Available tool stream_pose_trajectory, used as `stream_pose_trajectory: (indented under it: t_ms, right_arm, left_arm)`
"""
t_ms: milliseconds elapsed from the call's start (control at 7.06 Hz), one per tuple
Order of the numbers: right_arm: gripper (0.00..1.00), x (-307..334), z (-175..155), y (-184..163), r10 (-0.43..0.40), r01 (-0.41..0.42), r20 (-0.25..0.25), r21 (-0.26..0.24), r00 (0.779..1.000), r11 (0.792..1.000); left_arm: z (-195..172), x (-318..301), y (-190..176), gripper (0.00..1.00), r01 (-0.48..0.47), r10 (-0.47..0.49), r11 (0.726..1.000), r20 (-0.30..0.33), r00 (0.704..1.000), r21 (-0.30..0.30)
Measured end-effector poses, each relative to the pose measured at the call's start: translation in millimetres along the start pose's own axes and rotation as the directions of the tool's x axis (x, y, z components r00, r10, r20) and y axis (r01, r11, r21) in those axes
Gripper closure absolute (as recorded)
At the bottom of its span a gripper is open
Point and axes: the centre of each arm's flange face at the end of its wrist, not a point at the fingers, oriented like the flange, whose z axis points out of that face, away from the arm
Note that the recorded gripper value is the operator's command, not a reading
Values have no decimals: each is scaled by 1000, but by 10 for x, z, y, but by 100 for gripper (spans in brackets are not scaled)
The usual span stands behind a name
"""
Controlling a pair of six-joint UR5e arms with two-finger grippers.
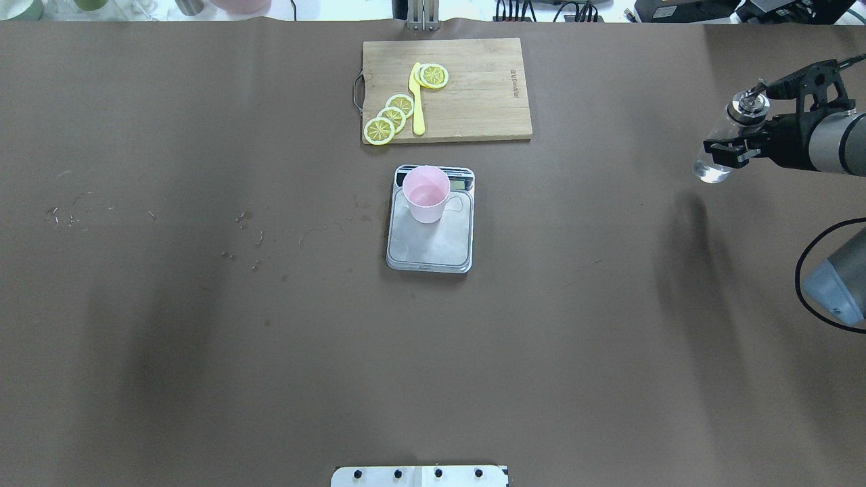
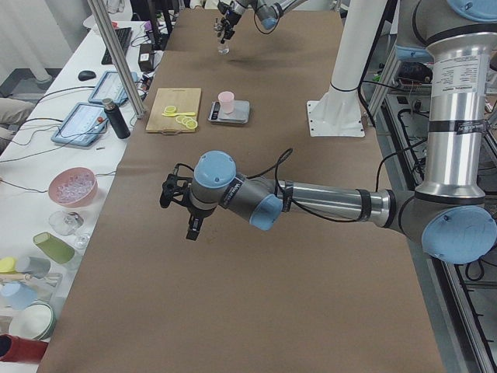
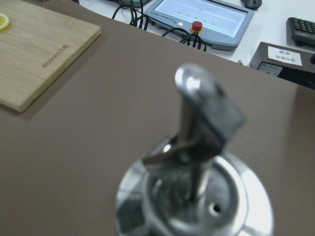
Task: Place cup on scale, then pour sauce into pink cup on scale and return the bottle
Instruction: 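Turn the bottle upright and carry it back with the right gripper, then lower the glass bottle onto the table and open the right gripper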
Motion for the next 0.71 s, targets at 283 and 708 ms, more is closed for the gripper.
stream_pose_trajectory:
  t_ms: [283, 708]
  right_arm:
    - [100, -10, 93, 94, -4, 4, -14, -3, 1000, 1000]
    - [100, -136, 344, 278, -15, 15, 2, 18, 1000, 1000]
  left_arm:
    - [0, 1, -4, 3, 0, 0, 1000, 0, 1000, 0]
    - [0, 1, -6, 3, 0, 0, 1000, 0, 1000, 0]
